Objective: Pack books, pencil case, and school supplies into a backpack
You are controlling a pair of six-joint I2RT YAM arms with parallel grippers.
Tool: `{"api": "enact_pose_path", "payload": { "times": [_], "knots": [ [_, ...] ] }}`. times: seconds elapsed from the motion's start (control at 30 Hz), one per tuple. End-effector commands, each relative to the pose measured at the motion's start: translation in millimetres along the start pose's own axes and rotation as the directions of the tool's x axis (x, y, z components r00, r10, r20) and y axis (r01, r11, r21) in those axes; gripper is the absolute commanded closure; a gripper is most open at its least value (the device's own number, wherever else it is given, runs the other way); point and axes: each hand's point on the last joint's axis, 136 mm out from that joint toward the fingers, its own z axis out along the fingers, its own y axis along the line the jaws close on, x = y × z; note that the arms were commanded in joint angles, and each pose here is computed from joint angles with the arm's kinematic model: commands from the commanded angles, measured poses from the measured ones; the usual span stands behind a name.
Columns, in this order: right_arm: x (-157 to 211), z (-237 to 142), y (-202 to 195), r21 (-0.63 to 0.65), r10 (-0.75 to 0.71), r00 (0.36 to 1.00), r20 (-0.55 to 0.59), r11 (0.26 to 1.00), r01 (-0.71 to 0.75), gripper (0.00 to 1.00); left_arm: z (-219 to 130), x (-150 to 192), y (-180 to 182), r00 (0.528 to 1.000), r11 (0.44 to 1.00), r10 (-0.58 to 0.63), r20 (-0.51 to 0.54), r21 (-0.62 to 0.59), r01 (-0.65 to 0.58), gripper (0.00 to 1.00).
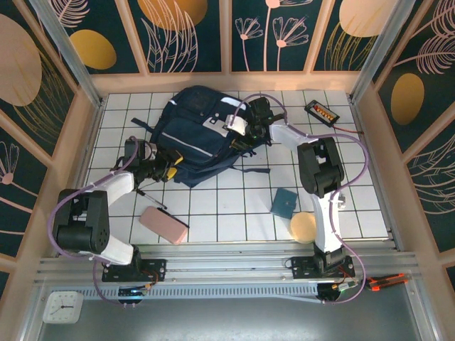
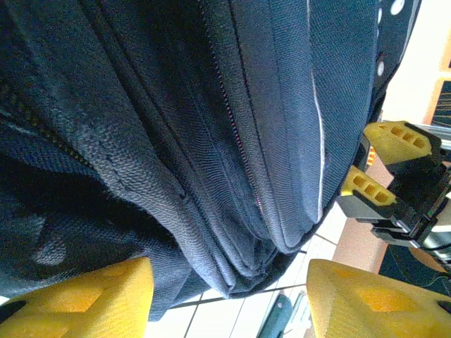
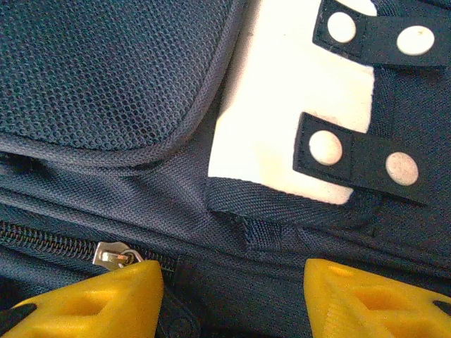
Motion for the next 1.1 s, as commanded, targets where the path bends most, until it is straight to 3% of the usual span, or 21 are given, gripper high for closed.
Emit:
{"api": "enact_pose_path", "payload": {
  "times": [0.0,0.27,0.73,0.87,1.07],
  "knots": [
    [6.3,-10.3,15.6,-0.063,0.041,0.999,-0.01,0.997,-0.042,0.44,2.8,-0.6,1.0,1.0,1.0,-0.02,-0.01,0.019,0.021,0.4],
    [-4.4,-28.3,21.1,-0.104,0.015,1.0,0.018,0.994,-0.013,0.43,7.1,-1.2,1.9,1.0,1.0,-0.022,-0.023,0.021,0.022,0.4],
    [17.8,3.2,32.5,-0.114,-0.007,0.995,-0.095,0.993,-0.004,0.45,8.8,-1.3,5.9,0.999,0.999,-0.034,-0.032,0.023,0.035,0.38],
    [16.1,7.7,31.5,-0.105,-0.013,0.995,-0.102,0.994,0.003,0.52,8.4,-1.2,5.5,0.999,0.999,-0.033,-0.031,0.023,0.034,0.37],
    [15.6,2.3,37.4,-0.089,-0.034,0.992,-0.118,0.996,0.024,0.75,7.5,-1.1,5.3,0.999,0.999,-0.032,-0.027,0.025,0.033,0.37]
  ]
}}
